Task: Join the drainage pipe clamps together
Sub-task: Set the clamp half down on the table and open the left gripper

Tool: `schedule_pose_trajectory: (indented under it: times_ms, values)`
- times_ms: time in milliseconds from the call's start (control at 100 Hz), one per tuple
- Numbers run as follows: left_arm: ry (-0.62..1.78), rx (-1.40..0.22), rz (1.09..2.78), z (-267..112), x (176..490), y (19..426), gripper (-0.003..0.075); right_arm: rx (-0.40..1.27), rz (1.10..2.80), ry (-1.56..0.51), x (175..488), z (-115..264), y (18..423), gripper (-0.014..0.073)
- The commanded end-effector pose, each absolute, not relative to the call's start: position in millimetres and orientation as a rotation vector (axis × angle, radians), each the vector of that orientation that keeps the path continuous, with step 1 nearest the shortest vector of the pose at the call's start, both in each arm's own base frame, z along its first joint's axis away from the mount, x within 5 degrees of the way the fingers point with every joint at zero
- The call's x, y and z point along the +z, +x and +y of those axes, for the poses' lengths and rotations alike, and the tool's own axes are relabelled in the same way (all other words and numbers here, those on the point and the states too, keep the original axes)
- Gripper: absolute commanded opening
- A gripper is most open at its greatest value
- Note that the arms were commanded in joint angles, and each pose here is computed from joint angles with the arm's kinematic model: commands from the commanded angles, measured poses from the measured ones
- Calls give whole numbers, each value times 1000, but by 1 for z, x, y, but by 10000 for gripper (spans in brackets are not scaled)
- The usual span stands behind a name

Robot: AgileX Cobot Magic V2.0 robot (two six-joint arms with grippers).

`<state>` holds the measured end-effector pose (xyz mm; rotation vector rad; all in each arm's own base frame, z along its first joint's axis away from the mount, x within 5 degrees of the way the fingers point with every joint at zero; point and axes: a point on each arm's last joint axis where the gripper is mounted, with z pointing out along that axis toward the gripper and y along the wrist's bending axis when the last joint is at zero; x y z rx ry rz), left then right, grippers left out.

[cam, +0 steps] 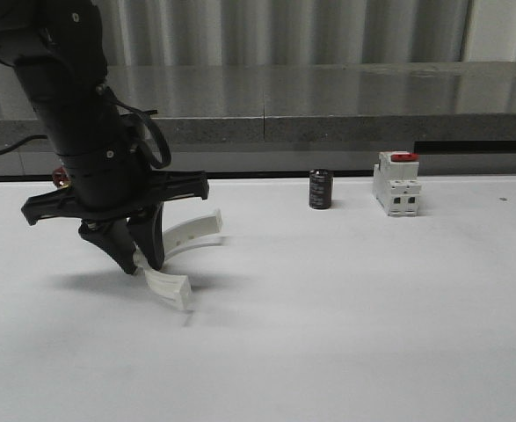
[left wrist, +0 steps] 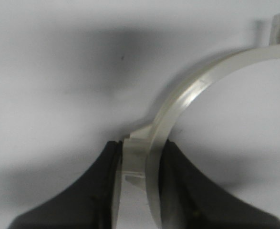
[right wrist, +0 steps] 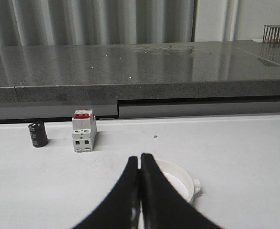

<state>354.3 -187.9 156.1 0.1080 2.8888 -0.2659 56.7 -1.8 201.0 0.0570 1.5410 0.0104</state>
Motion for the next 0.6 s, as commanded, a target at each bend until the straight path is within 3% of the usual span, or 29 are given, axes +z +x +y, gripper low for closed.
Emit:
schedule_pose_trajectory:
  times_ms: [0,220,290,590]
  values:
    - [98,-319,2812,-193,182,356,-20,4,1424,44,215,-1,54,-67]
    - [98,-315,2818,-193,180,356,-15,4,1424,44,215,-1,54,-67]
    - [98,-315,2818,-193,180,356,26,4,1424,44,215,-1,54,-67]
    - [98,-315,2818,-193,180,356,428,4,1424,44,215,-1,54,-67]
